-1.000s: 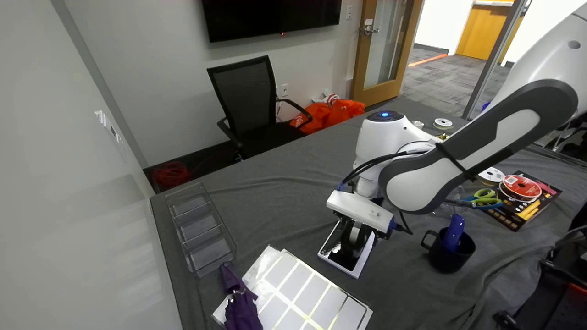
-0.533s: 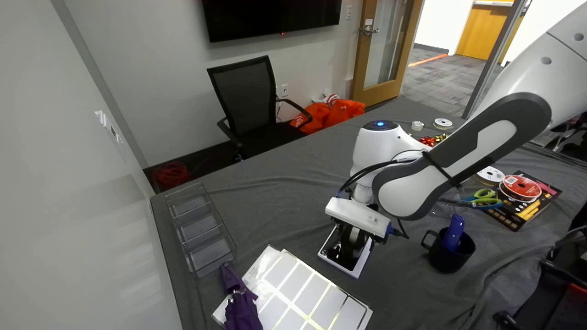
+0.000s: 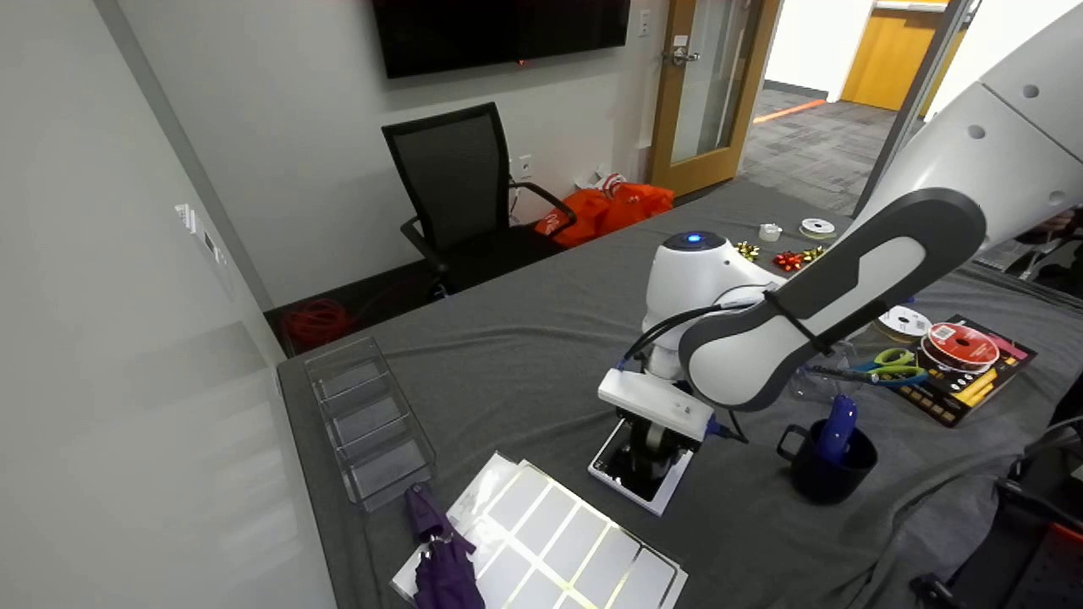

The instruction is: Take the tape dispenser off of the book

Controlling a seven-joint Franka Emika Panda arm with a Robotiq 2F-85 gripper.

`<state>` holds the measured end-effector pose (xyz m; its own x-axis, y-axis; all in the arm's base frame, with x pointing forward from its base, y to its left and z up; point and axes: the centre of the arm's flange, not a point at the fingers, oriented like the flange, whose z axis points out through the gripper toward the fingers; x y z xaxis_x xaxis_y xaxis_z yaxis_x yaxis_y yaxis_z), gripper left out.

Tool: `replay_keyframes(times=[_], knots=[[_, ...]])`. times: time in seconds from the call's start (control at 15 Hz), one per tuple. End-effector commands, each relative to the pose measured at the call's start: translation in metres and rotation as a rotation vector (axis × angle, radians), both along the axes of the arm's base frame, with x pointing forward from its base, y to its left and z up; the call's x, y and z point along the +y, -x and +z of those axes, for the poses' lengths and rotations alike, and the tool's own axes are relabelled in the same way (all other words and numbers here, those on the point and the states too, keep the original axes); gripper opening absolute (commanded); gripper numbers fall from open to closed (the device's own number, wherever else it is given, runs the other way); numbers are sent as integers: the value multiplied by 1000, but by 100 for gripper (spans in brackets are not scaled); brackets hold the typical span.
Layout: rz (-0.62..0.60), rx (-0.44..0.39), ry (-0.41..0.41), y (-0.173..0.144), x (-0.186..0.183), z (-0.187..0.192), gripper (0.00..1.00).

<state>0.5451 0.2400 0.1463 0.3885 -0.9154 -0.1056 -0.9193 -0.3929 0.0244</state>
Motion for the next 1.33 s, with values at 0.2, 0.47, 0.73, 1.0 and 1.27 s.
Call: replay_keyframes(times=[0.2, 0.47, 0.73, 1.0, 1.27], knots=[[-5, -34, -15, -6, -1, 4, 41], [-98, -70, -39, -32, 0, 30, 41], [-251, -116, -68, -85, -8, 60, 41], [-410, -180, -61, -140, -34, 72, 41], [-582, -204, -21, -190, -70, 55, 41]])
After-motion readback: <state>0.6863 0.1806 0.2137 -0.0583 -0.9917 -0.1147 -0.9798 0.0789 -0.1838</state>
